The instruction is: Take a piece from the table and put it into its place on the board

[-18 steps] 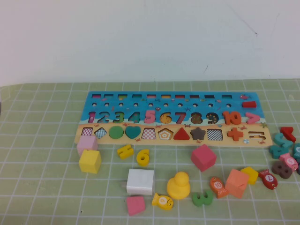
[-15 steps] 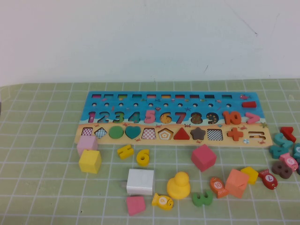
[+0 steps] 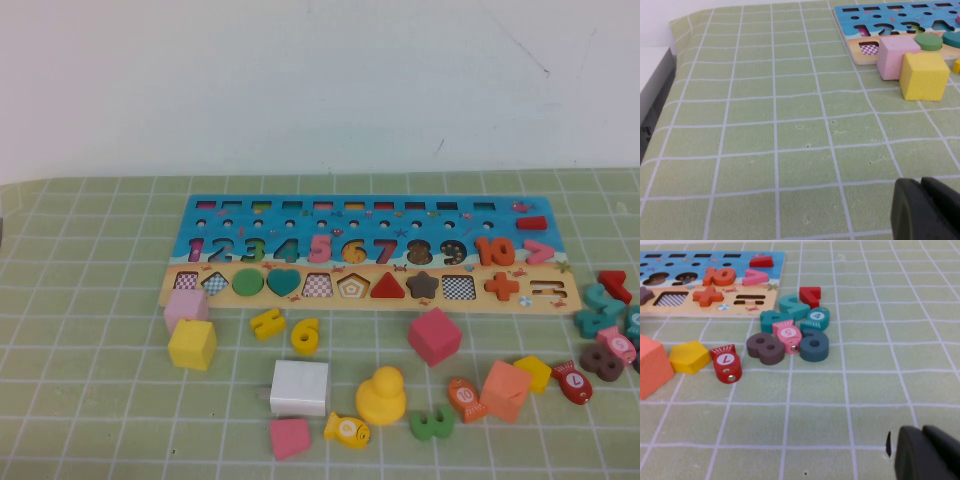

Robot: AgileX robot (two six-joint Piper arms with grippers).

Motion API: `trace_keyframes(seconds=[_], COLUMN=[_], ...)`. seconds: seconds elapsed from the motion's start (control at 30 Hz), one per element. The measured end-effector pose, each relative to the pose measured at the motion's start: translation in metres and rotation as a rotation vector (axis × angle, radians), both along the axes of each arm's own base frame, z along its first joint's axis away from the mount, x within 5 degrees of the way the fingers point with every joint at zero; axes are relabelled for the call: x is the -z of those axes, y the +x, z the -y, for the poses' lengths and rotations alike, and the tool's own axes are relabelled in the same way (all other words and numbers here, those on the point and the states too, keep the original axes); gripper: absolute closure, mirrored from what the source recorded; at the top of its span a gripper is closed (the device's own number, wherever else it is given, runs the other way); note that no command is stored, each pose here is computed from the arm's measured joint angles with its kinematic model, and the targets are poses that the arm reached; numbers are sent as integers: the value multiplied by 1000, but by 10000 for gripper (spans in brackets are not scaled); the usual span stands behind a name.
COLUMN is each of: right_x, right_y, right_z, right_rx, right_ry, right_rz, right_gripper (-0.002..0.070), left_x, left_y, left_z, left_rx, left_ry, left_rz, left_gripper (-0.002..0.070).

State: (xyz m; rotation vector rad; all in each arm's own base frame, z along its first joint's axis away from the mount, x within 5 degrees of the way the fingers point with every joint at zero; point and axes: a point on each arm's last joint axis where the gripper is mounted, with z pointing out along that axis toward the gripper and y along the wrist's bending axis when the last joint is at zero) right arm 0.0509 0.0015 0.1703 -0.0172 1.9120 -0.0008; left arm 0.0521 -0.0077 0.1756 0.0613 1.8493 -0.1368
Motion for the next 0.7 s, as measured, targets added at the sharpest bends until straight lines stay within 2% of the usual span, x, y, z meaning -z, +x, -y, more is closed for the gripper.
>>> trace_keyframes(seconds=[0.7], right_x=[0], right_y=[0], right_z=[0], right_rx=[0], right_ry=[0], right_rz=[0], right_gripper=[679], left_x=[0], left_y=[0], left_z=[-1], left_rx=[-3], left_ry=[32], left_rz=[3], left_gripper=[677])
